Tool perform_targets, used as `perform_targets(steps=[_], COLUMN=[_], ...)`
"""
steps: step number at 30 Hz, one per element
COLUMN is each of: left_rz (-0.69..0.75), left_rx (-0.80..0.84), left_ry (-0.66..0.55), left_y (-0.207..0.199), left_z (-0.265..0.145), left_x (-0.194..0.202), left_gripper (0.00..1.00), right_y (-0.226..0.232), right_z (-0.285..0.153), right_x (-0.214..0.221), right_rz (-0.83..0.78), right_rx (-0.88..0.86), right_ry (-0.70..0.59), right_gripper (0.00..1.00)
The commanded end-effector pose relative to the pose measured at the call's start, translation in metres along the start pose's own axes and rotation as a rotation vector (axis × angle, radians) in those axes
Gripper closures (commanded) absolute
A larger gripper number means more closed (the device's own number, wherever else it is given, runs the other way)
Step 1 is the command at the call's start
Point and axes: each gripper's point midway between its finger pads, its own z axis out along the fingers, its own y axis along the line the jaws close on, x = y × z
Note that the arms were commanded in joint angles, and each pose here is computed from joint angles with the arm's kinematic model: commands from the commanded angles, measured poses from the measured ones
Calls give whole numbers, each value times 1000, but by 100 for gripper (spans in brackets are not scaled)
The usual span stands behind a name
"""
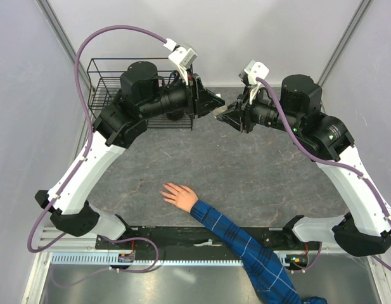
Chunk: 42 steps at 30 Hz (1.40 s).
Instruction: Paint the nails
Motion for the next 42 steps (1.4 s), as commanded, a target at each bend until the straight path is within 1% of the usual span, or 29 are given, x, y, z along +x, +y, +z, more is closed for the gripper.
perform_targets(steps=[1, 2, 4, 5, 6, 7, 8, 9, 10, 11, 13, 14, 15, 18, 19, 22, 24, 26, 27, 28, 29, 30, 31, 35, 36, 37, 38, 39, 42], left_rz=[55, 54, 64, 72, 80, 52, 110, 140, 4, 57, 113, 86, 73, 56, 53, 9, 62, 24, 103, 40, 36, 99, 60, 10, 29, 55, 95, 109, 100], left_rx=[80, 102, 203, 254, 332, 577, 711, 832, 956, 1005, 1055, 1053, 1046, 1011, 985, 894, 840, 775, 736, 689, 653, 565, 504, 226, 197, 198, 120, 104, 42], left_ry=[-26, -16, 14, 15, 19, 88, 46, 48, 194, 172, 176, 208, 217, 202, 189, 152, 81, 83, 25, 62, 64, 1, 19, -77, -95, -112, -149, -161, -189], left_y=[-18, -20, -35, -38, -45, -77, -81, -93, -101, -104, -109, -101, -98, -86, -80, -61, -56, -49, -50, -45, -42, -35, -28, 3, 3, -11, -4, -6, -9], left_z=[-3, -2, -5, -6, -9, -31, -39, -53, -76, -85, -99, -89, -86, -79, -78, -75, -78, -81, -84, -83, -82, -78, -75, -61, -59, -58, -55, -52, -42], left_x=[-15, -13, -7, -6, -5, 6, 1, 4, 32, 32, 29, 33, 33, 31, 25, 15, 4, 3, -6, 1, 3, -8, -3, -19, -21, -22, -28, -30, -34], left_gripper=[71, 84, 95, 98, 98, 98, 98, 98, 98, 98, 98, 98, 98, 98, 93, 61, 54, 46, 44, 42, 41, 40, 39, 41, 40, 40, 40, 40, 42], right_y=[5, 8, 16, 33, 43, 52, 72, 80, 90, 101, 111, 115, 119, 121, 121, 116, 111, 101, 96, 89, 84, 77, 63, 25, 18, 13, 5, 2, -4], right_z=[-6, -7, -8, -11, -13, -16, -24, -27, -32, -37, -43, -45, -48, -52, -53, -50, -47, -42, -39, -35, -33, -31, -28, -20, -19, -19, -18, -17, -17], right_x=[-25, -26, -25, -22, -21, -24, -23, -24, -31, -30, -41, -41, -44, -46, -46, -43, -38, -36, -29, -30, -28, -23, -26, -19, -20, -21, -20, -21, -24], right_rz=[-38, -40, -61, -75, -83, -95, -87, -77, -90, -31, -15, 33, 24, 23, 24, 34, 23, 13, 5, -6, -13, -4, -33, -49, -48, -47, -47, -46, -46], right_rx=[-16, -28, -78, -178, -236, -286, -401, -447, -503, -575, -640, -665, -688, -692, -692, -655, -614, -546, -520, -472, -437, -398, -315, -104, -67, -35, 5, 21, 60], right_ry=[-76, -79, -81, -81, -83, -101, -112, -120, -154, -145, -186, -176, -187, -193, -192, -189, -179, -175, -151, -150, -143, -118, -121, -64, -63, -62, -58, -60, -70], right_gripper=[100, 100, 100, 100, 100, 100, 100, 100, 100, 100, 100, 100, 100, 100, 100, 100, 100, 100, 100, 100, 100, 100, 100, 100, 100, 100, 100, 100, 100])
